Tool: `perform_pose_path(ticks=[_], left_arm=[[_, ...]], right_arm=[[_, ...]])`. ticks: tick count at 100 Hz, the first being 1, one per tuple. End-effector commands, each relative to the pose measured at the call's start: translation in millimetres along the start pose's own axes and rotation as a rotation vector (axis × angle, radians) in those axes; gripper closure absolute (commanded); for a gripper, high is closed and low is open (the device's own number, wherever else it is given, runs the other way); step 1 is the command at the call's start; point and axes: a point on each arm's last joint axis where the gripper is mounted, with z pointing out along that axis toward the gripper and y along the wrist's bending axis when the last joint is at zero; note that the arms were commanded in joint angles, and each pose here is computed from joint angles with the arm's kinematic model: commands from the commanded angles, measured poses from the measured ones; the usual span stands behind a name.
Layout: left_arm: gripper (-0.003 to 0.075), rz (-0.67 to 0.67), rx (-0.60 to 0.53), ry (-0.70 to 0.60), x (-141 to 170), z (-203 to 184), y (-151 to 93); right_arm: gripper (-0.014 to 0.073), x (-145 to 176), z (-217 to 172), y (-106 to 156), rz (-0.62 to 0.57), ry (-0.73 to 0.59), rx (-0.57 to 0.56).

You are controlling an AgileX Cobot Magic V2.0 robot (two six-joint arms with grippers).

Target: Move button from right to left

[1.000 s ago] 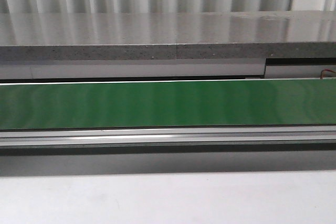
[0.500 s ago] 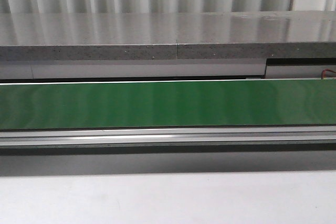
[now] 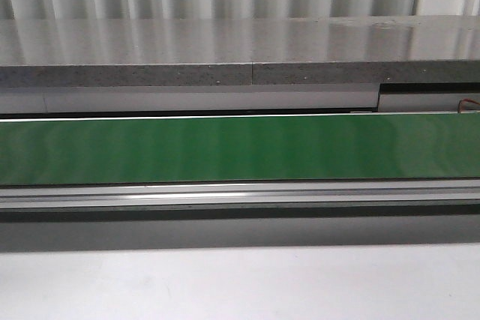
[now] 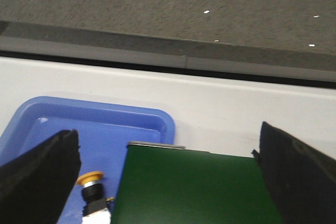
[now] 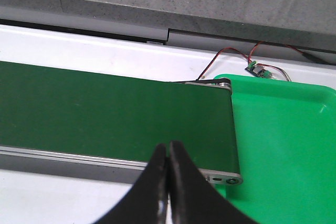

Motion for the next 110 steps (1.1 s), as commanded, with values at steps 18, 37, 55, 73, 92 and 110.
perform_pose_path(ticks=[18, 37, 55, 73, 92, 110], left_arm=[[0.0081, 0.044, 0.136, -0.2, 40.1, -71.0, -26.3], [0.0276, 0.039, 0.169, -0.252, 84.0, -101.0, -24.8], [0.0616, 0.023, 0.184, -0.327, 113.1, -118.0, -22.5], [0.074, 0.017, 0.188, -0.362, 124.6, -122.4, -21.5], [0.074, 0.017, 0.188, -0.354, 126.8, -120.5, -21.5], [0.074, 0.017, 0.188, -0.354, 126.8, -120.5, -21.5]], right_arm=[[0.0662, -12.4, -3.9, -1.2, -0.009, -0.088, 0.011], [0.0662, -12.4, -3.9, -1.2, -0.009, -0.088, 0.011], [0.0662, -12.4, -3.9, -1.2, -0.009, -0.088, 0.011], [0.0662, -12.4, -3.9, -1.2, -0.009, -0.088, 0.011], [0.0662, -12.4, -3.9, -1.2, -0.009, -0.087, 0.011], [0.0662, -12.4, -3.9, -1.2, -0.009, -0.087, 0.011]])
